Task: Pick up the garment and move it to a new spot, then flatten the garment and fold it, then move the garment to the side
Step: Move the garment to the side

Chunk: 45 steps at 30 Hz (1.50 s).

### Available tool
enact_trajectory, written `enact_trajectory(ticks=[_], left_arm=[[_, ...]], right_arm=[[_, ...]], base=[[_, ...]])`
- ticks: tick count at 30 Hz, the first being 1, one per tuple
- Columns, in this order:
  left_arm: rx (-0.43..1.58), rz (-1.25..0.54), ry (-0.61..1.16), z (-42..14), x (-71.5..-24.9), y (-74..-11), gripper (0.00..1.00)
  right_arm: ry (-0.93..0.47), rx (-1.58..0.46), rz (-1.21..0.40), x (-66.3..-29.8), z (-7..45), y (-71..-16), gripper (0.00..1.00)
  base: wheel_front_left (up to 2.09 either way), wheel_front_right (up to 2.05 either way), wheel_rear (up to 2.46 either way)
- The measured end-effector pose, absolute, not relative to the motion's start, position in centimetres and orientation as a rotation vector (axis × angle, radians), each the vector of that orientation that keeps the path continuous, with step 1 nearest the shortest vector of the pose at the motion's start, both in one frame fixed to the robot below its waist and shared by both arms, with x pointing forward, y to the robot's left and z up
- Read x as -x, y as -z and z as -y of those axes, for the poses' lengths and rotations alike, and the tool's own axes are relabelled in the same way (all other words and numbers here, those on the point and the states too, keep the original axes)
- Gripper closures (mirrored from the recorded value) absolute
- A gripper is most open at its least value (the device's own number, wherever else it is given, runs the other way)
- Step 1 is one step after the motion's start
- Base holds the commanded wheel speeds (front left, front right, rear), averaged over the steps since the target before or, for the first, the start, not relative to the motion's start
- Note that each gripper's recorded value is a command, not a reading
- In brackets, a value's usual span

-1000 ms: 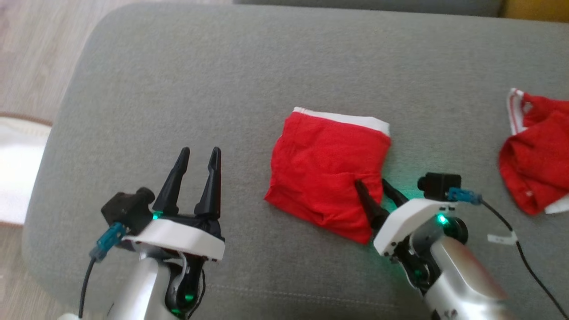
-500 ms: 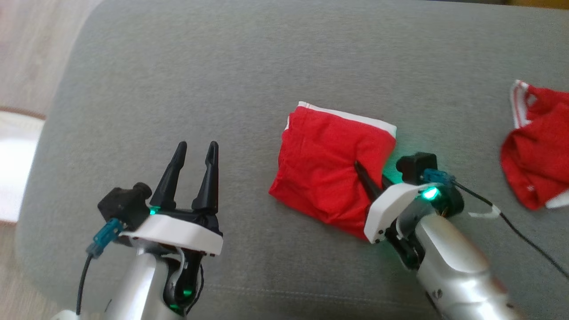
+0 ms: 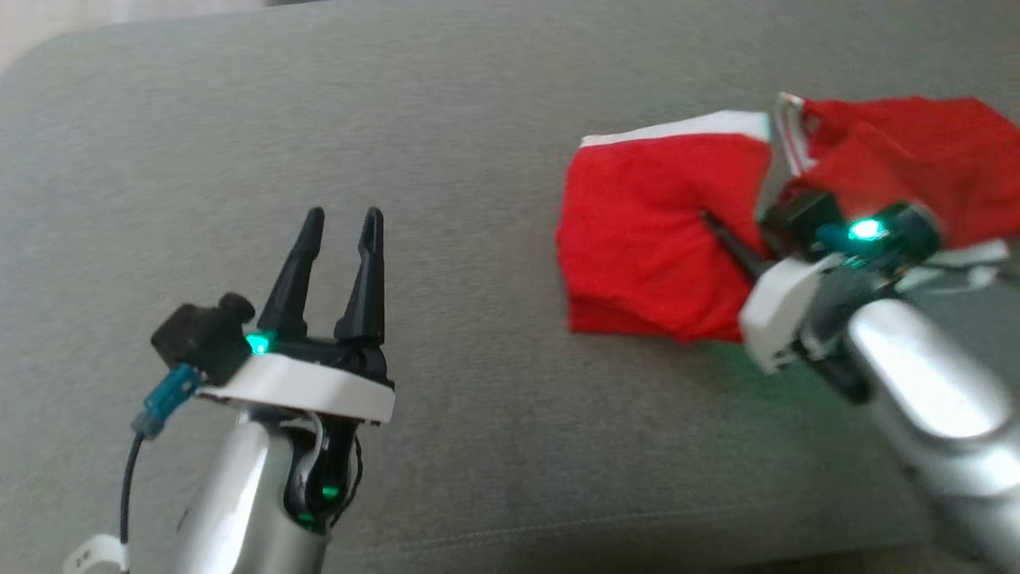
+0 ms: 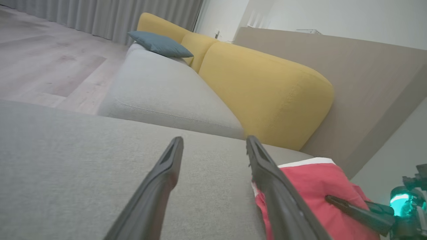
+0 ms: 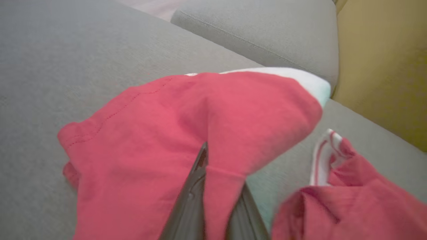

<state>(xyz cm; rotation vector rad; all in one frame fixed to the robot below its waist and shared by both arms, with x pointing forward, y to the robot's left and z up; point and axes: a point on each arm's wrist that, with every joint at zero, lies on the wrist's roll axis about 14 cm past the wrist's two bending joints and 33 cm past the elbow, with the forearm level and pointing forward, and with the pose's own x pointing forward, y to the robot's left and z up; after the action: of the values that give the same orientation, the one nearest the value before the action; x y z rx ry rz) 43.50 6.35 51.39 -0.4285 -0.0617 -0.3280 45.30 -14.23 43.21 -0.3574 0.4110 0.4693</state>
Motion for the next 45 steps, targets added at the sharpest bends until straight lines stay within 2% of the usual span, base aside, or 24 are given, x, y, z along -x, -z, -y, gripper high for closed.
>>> enact_trajectory(ticks=[12, 22, 30, 40, 41, 43, 45], left_arm=[[0.454, 0.022, 0.430, -2.3, -47.1, -49.0, 0.00], [0.460, -0.008, 0.424, -2.5, -48.9, -46.8, 0.00], [0.454, -0.010, 0.392, -3.6, -49.3, -46.4, 0.00], [0.452, 0.002, 0.380, -4.2, -49.4, -46.7, 0.00], [0.451, 0.003, 0.380, -4.2, -49.4, -46.8, 0.00], [0.451, 0.006, 0.382, -4.2, -49.3, -46.9, 0.00], [0.451, 0.009, 0.383, -4.2, -49.2, -47.1, 0.00]], right_arm=[[-0.376, 0.691, -0.546, -46.6, 28.3, -46.3, 1.00], [-0.274, 0.838, -0.733, -47.0, 35.2, -45.1, 1.00], [-0.246, 0.826, -0.780, -47.5, 36.1, -44.5, 1.00], [-0.140, 0.799, -0.769, -48.5, 38.0, -45.7, 1.00], [-0.133, 0.792, -0.769, -48.5, 38.0, -45.8, 0.64], [-0.123, 0.775, -0.762, -48.4, 37.9, -45.9, 0.00], [-0.107, 0.754, -0.764, -48.4, 38.0, -45.8, 0.00]], base=[[0.00, 0.00, 0.00], [0.00, 0.00, 0.00], [0.00, 0.00, 0.00], [0.00, 0.00, 0.00], [0.00, 0.00, 0.00], [0.00, 0.00, 0.00], [0.00, 0.00, 0.00]])
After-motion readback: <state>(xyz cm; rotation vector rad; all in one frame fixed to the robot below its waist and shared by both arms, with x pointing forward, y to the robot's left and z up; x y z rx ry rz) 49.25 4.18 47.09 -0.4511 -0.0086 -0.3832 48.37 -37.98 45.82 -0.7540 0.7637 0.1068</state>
